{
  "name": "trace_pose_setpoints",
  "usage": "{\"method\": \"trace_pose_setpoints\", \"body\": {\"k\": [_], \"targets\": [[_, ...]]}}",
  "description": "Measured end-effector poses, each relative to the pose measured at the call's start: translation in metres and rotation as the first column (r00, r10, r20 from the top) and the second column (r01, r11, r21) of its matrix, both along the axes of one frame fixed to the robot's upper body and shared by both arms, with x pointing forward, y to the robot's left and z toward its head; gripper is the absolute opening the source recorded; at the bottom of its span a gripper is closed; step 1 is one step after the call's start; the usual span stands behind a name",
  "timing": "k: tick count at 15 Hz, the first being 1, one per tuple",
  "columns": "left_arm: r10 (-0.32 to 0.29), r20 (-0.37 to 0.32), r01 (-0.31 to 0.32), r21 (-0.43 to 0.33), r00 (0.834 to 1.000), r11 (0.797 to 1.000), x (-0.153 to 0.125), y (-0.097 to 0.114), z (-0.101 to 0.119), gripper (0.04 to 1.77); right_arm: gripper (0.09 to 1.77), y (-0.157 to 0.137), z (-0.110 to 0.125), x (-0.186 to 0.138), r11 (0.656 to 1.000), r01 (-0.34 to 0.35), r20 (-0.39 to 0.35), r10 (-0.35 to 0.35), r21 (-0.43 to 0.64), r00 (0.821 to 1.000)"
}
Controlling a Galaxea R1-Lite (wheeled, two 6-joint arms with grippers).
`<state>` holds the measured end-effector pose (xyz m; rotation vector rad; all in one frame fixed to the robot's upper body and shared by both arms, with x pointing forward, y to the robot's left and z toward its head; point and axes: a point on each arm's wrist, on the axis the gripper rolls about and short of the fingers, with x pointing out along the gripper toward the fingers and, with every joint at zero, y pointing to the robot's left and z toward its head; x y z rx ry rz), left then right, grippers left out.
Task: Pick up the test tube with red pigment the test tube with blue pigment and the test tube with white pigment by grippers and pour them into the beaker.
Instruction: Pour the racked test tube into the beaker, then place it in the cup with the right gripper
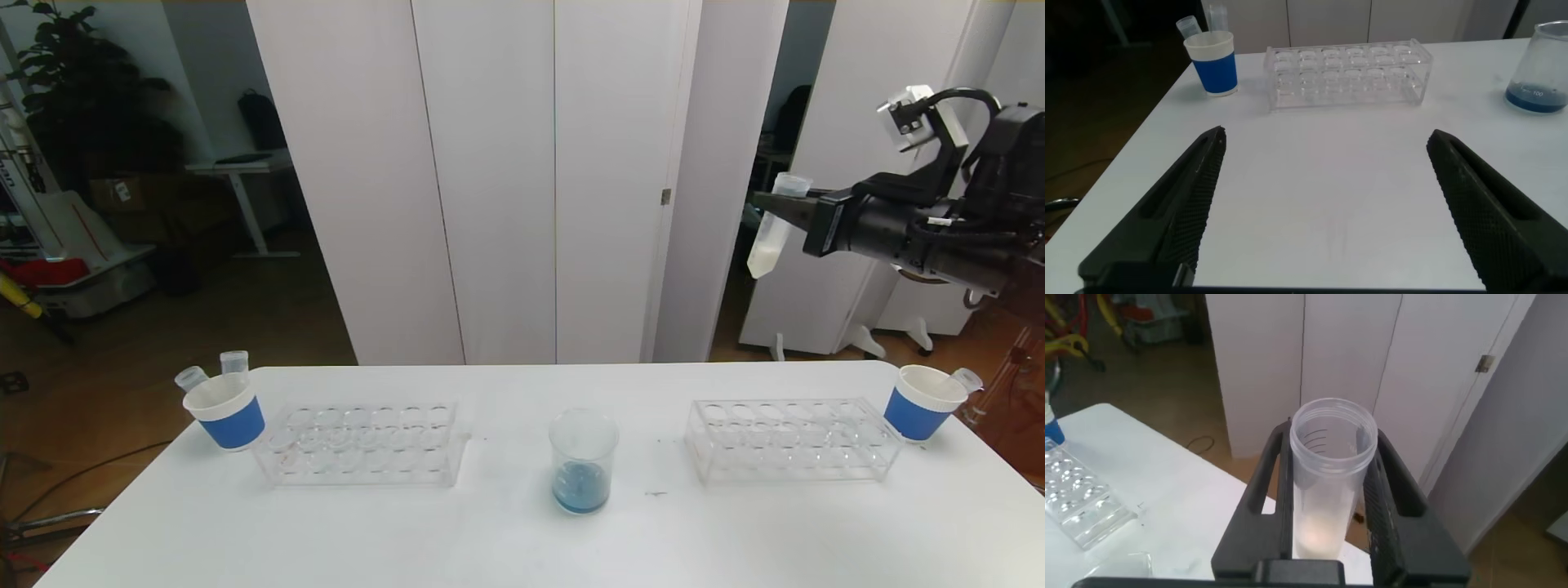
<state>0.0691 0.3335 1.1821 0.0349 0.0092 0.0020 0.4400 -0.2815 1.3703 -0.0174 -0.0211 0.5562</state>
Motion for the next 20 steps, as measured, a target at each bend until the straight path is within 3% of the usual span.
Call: {"method": "trace_pose_setpoints", "body": {"k": [4,9,16,20], "targets": [[0.0,0.0,0.0,0.0,1.0,1.0,0.0,0.0,0.0,1.75,0.57,0.038,-0.002,0.005,0.994,-0.11,0.021,0.111,-0.027,0.994],[0.0,0.0,0.0,0.0,1.0,1.0,0.0,0.0,0.0,1.75,0.57,0.064,-0.017,0.009,0.979,-0.18,0.026,0.184,-0.099,0.983],[0.0,0.0,0.0,0.0,1.0,1.0,0.0,0.0,0.0,1.75,0.57,0.086,-0.023,0.013,0.948,-0.215,0.109,0.245,-0.234,0.963],[0.0,0.0,0.0,0.0,1.0,1.0,0.0,0.0,0.0,1.75,0.57,0.105,-0.031,0.015,0.942,-0.235,0.168,0.279,-0.239,0.946]]}}
